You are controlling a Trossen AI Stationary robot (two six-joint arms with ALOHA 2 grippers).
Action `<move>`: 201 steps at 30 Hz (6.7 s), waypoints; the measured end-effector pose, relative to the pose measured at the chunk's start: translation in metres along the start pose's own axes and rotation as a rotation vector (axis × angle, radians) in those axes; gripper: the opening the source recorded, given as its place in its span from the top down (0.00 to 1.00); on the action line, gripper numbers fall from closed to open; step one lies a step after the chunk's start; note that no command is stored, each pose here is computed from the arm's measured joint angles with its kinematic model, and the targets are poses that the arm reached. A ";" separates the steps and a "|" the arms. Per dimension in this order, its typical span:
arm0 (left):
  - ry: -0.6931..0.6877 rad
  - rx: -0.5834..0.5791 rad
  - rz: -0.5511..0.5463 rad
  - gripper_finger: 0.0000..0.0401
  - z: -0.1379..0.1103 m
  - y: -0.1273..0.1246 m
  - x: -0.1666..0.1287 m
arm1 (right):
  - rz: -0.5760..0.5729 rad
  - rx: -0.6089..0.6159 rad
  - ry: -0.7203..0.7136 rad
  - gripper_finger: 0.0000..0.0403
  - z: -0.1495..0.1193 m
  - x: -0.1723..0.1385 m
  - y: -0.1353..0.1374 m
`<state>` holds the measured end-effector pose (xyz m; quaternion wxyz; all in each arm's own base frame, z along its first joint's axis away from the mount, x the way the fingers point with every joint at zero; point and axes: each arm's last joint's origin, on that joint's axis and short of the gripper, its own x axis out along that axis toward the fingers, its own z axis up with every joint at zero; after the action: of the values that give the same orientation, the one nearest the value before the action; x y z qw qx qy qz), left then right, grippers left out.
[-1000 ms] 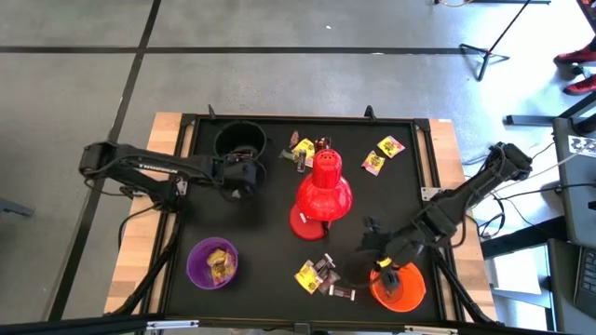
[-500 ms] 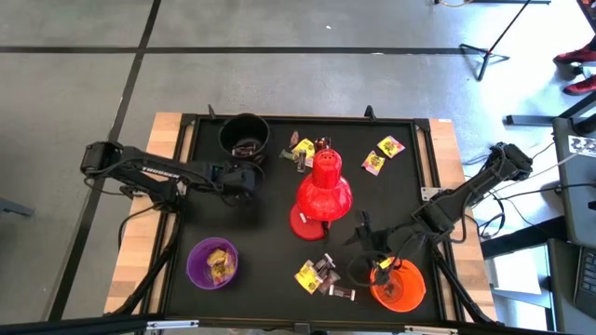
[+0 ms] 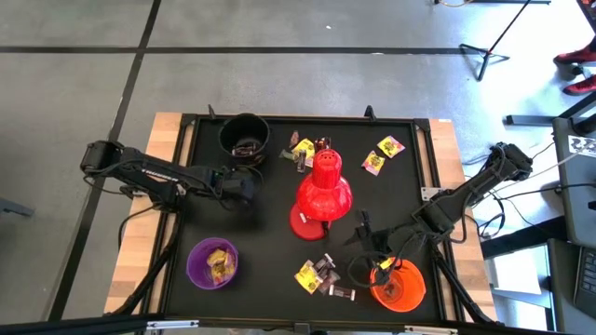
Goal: Organize candy in baskets
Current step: Put the green gummy into the orange bucket
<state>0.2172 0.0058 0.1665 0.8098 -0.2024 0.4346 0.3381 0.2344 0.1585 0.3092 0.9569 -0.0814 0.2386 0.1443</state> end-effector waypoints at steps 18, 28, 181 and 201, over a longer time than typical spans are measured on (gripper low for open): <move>0.177 0.031 0.063 0.62 -0.015 -0.007 0.040 | 0.000 0.001 -0.001 0.62 0.000 0.000 0.000; 0.165 0.080 0.019 0.93 -0.015 -0.019 0.036 | -0.067 -0.001 -0.006 0.62 0.000 0.000 -0.002; -0.531 0.392 -0.491 1.00 0.006 -0.162 -0.081 | -0.201 0.125 -0.081 0.85 -0.014 0.099 -0.053; -0.538 0.366 -0.478 0.70 0.007 -0.162 -0.081 | -0.035 0.117 -0.063 1.00 -0.005 0.073 -0.049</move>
<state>0.3063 -0.1318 0.2438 0.9732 -0.0546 0.2009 0.0981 0.3093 0.1286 0.2743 0.9694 -0.0247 0.2150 0.1157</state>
